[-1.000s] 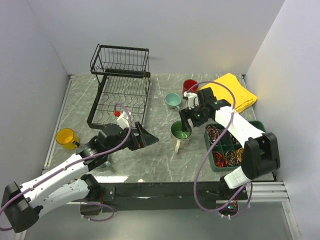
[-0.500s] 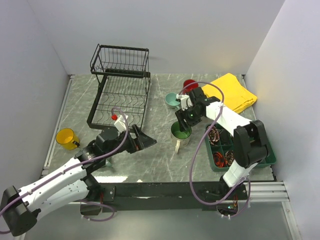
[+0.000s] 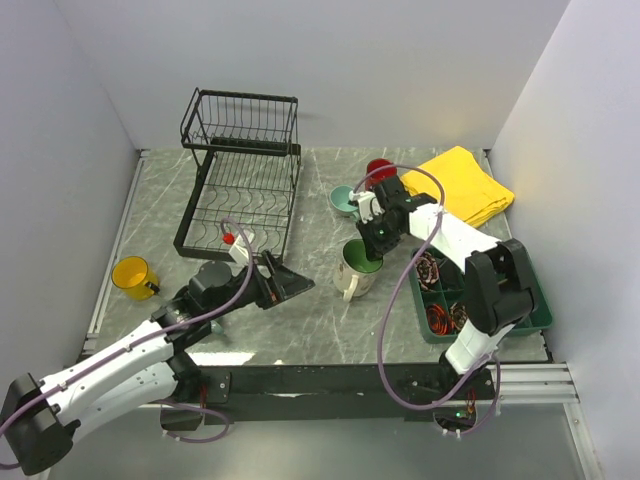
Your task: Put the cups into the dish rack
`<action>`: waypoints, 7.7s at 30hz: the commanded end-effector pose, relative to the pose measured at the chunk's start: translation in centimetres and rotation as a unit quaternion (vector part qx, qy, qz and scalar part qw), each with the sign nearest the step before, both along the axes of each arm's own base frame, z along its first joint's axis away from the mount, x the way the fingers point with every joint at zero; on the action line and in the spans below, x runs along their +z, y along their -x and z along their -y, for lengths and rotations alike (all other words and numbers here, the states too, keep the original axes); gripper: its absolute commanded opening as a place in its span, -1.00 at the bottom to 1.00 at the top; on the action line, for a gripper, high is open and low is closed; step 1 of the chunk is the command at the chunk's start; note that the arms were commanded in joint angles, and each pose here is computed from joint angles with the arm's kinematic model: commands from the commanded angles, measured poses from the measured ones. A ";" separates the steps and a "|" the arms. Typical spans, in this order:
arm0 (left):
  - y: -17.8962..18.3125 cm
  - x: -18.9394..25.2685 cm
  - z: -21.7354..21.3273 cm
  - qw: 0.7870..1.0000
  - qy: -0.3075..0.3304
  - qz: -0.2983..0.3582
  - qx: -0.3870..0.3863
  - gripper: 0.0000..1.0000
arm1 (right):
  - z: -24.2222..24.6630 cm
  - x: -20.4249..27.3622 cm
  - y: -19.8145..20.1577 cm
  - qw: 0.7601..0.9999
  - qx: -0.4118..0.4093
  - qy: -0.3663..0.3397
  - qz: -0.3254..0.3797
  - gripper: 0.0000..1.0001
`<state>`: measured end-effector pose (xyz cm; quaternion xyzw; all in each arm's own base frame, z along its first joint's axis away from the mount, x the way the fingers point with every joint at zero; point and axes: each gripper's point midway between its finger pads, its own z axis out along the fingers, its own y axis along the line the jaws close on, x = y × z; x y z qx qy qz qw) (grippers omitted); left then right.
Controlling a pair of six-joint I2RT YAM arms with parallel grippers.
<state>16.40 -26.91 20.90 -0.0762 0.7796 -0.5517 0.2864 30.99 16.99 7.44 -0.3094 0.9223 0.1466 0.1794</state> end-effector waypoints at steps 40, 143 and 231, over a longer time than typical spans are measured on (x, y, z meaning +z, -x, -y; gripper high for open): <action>2.1 25.0 4.4 0.930 0.310 0.121 -0.153 0.96 | -7.3 43.1 6.3 0.731 0.117 -0.490 0.459 -1.00; -5.0 18.2 -4.1 0.964 0.108 0.235 0.055 -0.98 | -5.7 35.0 9.1 0.760 0.198 -0.380 0.489 1.00; -27.2 -1.2 -21.1 0.860 -0.320 0.137 0.373 0.66 | 5.1 21.1 9.8 0.834 -0.032 -0.313 0.453 1.00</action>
